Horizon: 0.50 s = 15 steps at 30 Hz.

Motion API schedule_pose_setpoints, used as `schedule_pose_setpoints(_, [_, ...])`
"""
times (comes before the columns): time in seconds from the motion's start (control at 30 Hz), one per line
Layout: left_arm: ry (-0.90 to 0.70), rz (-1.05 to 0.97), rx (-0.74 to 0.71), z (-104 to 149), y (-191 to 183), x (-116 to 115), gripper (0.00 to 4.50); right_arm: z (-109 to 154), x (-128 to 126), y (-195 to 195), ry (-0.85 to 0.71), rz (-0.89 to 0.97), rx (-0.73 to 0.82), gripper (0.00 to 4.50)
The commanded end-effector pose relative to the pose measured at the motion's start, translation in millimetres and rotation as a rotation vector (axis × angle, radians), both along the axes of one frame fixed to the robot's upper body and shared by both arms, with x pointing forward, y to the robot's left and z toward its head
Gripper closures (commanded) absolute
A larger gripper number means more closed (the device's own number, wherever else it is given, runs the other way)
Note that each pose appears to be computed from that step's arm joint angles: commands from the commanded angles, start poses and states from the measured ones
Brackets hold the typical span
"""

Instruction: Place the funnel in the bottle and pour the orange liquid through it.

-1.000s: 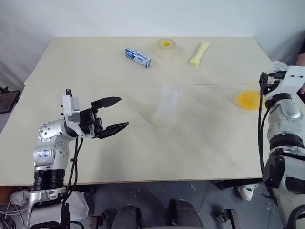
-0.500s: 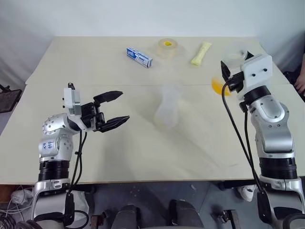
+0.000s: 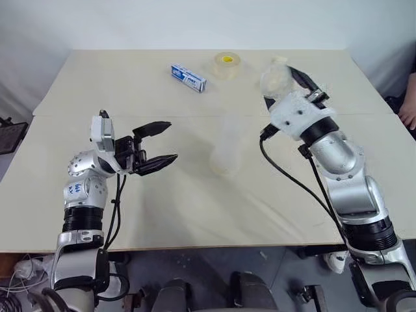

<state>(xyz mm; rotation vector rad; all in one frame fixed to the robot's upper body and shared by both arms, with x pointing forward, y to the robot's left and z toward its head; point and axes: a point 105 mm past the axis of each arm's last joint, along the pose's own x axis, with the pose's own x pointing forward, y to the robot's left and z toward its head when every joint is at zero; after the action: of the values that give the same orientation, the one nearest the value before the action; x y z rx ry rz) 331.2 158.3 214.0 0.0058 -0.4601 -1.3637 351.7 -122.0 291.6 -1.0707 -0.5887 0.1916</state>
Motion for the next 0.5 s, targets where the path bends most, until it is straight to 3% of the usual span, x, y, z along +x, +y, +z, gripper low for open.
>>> schedule_pose_setpoints(0.03, [-0.048, -0.019, 0.001, 10, -7, 3, 0.00, 17, -5, 4, -0.095, -0.006, -0.053, 2.05])
schedule_pose_setpoints(0.5, [-0.058, -0.034, 0.008, 7, -19, 10, 0.00, 12, -4, 19, -0.200, -0.010, -0.320, 2.05])
